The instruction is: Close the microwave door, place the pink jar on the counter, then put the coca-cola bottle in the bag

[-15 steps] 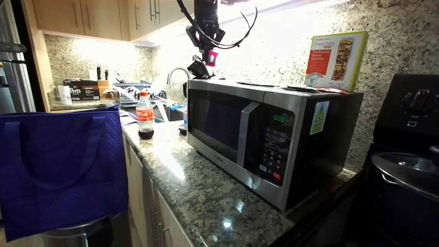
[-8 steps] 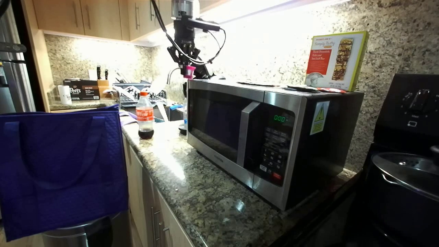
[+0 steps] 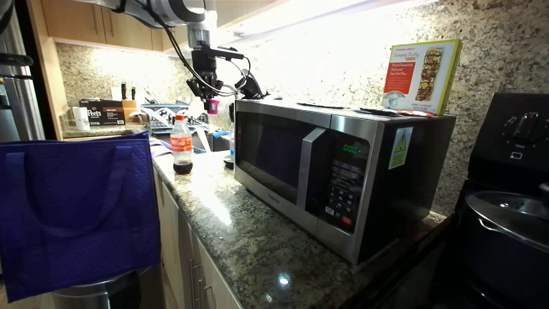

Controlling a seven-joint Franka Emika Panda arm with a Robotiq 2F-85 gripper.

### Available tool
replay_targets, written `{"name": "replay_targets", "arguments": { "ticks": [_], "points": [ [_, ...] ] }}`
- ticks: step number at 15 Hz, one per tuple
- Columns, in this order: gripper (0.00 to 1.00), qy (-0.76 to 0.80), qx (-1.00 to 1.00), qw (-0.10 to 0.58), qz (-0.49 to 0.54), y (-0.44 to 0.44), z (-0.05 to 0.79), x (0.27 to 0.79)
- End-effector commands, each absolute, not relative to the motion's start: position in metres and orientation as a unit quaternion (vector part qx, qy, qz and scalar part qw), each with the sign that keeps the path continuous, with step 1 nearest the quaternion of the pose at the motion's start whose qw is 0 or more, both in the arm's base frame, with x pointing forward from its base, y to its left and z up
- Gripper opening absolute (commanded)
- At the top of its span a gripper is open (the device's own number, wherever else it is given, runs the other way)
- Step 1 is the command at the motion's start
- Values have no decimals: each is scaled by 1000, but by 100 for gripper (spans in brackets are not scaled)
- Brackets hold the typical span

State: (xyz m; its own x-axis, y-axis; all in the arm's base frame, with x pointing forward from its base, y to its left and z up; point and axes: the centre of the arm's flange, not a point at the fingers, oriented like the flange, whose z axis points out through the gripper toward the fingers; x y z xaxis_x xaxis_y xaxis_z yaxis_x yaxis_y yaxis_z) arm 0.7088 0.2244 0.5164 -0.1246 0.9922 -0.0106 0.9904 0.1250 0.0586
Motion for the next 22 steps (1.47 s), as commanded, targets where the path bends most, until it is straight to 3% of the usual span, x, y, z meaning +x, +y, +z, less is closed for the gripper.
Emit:
{"name": "replay_targets", "arguments": {
  "ticks": [1, 5, 6, 9, 16, 22],
  "points": [
    [9, 750, 661, 24, 17, 224, 516, 709],
    [9, 746, 665, 27, 16, 218, 516, 711],
    [3, 746, 665, 27, 16, 218, 516, 711],
    [4, 763, 646, -15, 3, 222, 495, 742],
    [3, 762, 641, -89, -8, 281, 421, 685],
    [3, 723, 686, -31, 81, 310, 348, 703]
  ]
}}
